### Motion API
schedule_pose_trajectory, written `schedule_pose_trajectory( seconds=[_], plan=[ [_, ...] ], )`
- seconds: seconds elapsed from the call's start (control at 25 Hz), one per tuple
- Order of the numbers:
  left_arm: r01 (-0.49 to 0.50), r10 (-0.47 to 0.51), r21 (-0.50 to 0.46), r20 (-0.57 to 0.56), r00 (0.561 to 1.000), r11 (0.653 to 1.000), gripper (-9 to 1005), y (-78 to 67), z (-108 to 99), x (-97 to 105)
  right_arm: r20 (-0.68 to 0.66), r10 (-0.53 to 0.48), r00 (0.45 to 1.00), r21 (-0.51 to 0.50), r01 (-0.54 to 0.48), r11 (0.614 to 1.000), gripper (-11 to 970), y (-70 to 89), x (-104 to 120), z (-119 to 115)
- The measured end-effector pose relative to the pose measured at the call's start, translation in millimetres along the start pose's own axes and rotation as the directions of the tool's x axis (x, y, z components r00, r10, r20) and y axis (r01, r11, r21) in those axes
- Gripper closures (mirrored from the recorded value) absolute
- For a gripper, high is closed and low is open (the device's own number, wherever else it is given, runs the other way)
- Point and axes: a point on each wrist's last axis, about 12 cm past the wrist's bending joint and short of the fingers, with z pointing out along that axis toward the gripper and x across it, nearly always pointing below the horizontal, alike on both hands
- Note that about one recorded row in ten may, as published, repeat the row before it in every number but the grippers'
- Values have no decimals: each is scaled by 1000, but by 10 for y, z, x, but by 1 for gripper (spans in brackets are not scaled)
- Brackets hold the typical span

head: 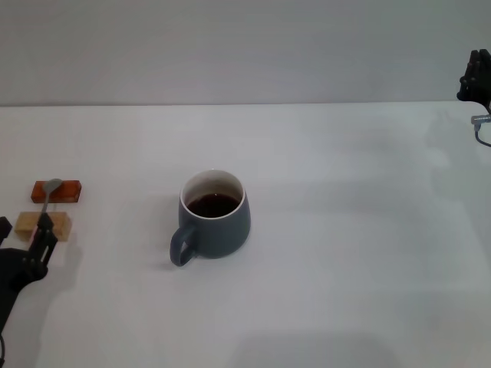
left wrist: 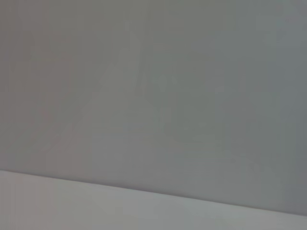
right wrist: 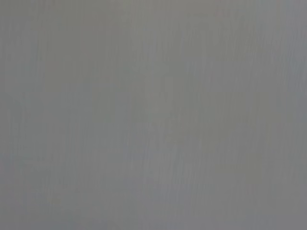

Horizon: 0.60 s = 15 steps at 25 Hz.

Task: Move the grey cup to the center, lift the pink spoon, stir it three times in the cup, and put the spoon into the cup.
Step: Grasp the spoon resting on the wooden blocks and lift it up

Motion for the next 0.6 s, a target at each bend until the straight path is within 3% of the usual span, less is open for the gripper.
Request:
schedule_pose_trajectory(
  seconds=[0.6],
  plan=[
    [-41, 42, 11, -52, 998, 999, 363, 65, 98, 162, 3, -23, 1000, 0, 23, 1000, 909, 2, -10, -75]
  ],
)
